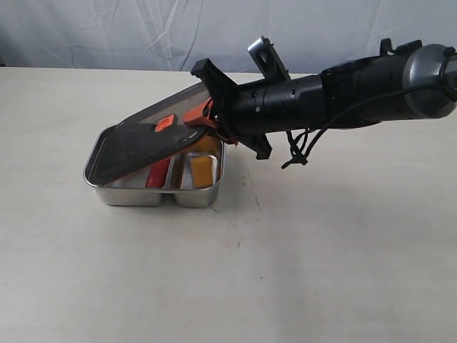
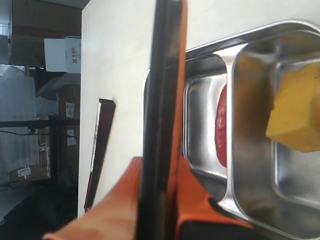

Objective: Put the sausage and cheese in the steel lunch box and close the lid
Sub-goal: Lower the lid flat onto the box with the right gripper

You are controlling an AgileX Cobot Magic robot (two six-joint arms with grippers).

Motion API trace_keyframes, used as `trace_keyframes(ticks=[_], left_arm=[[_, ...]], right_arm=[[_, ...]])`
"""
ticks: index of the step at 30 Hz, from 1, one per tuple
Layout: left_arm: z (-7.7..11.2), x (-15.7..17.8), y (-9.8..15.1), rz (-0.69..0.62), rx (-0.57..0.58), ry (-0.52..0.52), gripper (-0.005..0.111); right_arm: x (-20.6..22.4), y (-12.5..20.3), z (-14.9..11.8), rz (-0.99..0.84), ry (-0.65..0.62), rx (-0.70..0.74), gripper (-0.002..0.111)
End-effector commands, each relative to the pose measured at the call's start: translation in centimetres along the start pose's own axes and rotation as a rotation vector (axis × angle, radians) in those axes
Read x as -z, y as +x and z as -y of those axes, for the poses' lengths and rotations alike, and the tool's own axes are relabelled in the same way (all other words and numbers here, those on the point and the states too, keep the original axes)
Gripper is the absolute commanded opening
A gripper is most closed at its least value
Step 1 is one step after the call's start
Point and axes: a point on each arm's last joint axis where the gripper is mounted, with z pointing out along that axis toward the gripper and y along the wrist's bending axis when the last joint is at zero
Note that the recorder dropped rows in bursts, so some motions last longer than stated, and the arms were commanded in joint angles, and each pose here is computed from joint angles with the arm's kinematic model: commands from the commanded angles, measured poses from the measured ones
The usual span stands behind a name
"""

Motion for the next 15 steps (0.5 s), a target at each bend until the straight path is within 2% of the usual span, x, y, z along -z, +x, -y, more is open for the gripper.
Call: trace_keyframes(ticks=[1,3,15], left_arm=[[-0.18,0.31,-0.24,0.018,0.014,-0.013,0.0],[-0.18,0.31,-0.24,0.018,0.014,-0.013,0.0],[-0.18,0.31,-0.24,0.018,0.016,-0.013,0.0]], right_arm=[[-0.11,0.46,0.26,-0.054,0.032,0.025,0.021],[-0.08,0.67,0.56,-0.078,0.065,0.028,0.033],[0.07,1.41,1.14,-0.159,0.13,0.008,0.033]])
